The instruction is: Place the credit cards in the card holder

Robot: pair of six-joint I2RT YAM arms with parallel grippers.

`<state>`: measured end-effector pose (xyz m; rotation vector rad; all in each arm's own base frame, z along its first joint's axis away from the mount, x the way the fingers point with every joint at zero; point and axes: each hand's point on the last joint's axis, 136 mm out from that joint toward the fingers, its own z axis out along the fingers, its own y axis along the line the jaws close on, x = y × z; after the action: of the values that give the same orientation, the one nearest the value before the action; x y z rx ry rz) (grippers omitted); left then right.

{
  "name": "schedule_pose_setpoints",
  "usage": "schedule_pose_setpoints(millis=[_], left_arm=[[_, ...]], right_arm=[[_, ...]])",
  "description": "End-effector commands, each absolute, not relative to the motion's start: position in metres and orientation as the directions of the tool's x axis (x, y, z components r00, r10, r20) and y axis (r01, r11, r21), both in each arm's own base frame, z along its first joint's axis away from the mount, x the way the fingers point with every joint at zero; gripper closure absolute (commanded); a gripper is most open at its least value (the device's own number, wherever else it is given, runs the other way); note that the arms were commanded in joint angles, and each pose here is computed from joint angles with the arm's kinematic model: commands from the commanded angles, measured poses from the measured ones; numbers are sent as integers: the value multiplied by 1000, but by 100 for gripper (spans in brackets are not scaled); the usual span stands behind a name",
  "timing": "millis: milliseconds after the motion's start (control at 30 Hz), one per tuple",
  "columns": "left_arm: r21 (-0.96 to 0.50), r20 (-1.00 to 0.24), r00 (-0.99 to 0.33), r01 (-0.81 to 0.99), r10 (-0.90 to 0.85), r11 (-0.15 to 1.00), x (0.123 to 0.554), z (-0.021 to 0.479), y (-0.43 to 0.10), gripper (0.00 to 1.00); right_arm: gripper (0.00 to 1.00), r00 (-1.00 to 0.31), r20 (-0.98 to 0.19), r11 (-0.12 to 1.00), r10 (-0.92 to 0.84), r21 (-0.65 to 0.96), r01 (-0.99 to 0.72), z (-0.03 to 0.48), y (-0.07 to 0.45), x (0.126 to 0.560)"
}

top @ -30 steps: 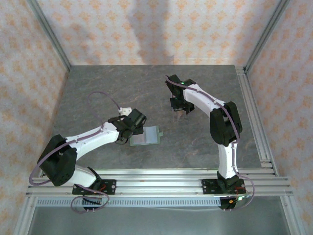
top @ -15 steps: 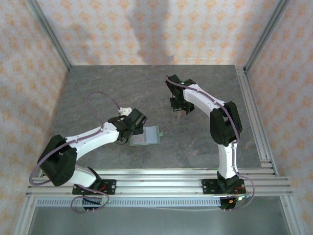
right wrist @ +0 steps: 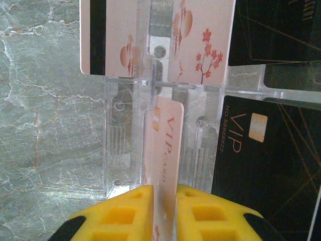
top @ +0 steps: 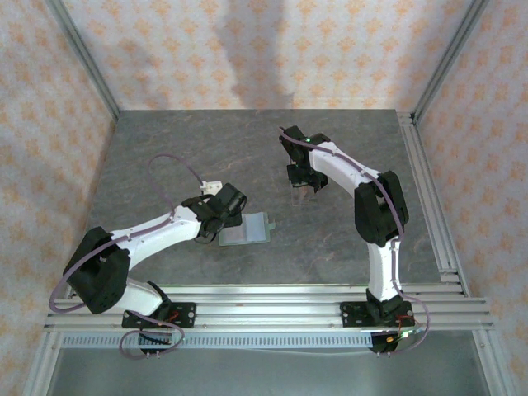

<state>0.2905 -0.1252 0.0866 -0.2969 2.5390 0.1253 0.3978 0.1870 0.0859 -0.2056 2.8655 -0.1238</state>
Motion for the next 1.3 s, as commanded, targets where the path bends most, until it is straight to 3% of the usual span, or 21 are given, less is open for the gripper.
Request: schedule_pose_setpoints(millis=[0, 367, 533, 800, 1000, 1267], left_arm=[[29, -558, -808, -246, -188, 969, 293, 85, -123, 0], [30, -552, -812, -245, -188, 969, 293, 83, -124, 0], [28, -553, -812, -244, -188, 969, 293, 84, -124, 0], [33, -559, -808, -248, -188, 968, 293, 88, -122, 0], [54, -569, -802, -258, -183, 965, 291, 91, -116, 0], [78, -572, -799, -279, -187, 957, 284, 92, -101, 0]], right_arm=[[82, -943, -308, 990, -125, -95, -100, 112, 183, 403], [90, -943, -310, 992, -121, -82, -100, 113, 185, 404], [100, -943, -314, 994, -106, -51, -95, 117, 188, 404], [100, -935, -345, 996, -76, 21, -88, 137, 194, 402], [100, -908, -418, 987, -36, 127, -98, 180, 199, 389], [100, -889, -455, 888, 54, 429, -166, 216, 228, 349]])
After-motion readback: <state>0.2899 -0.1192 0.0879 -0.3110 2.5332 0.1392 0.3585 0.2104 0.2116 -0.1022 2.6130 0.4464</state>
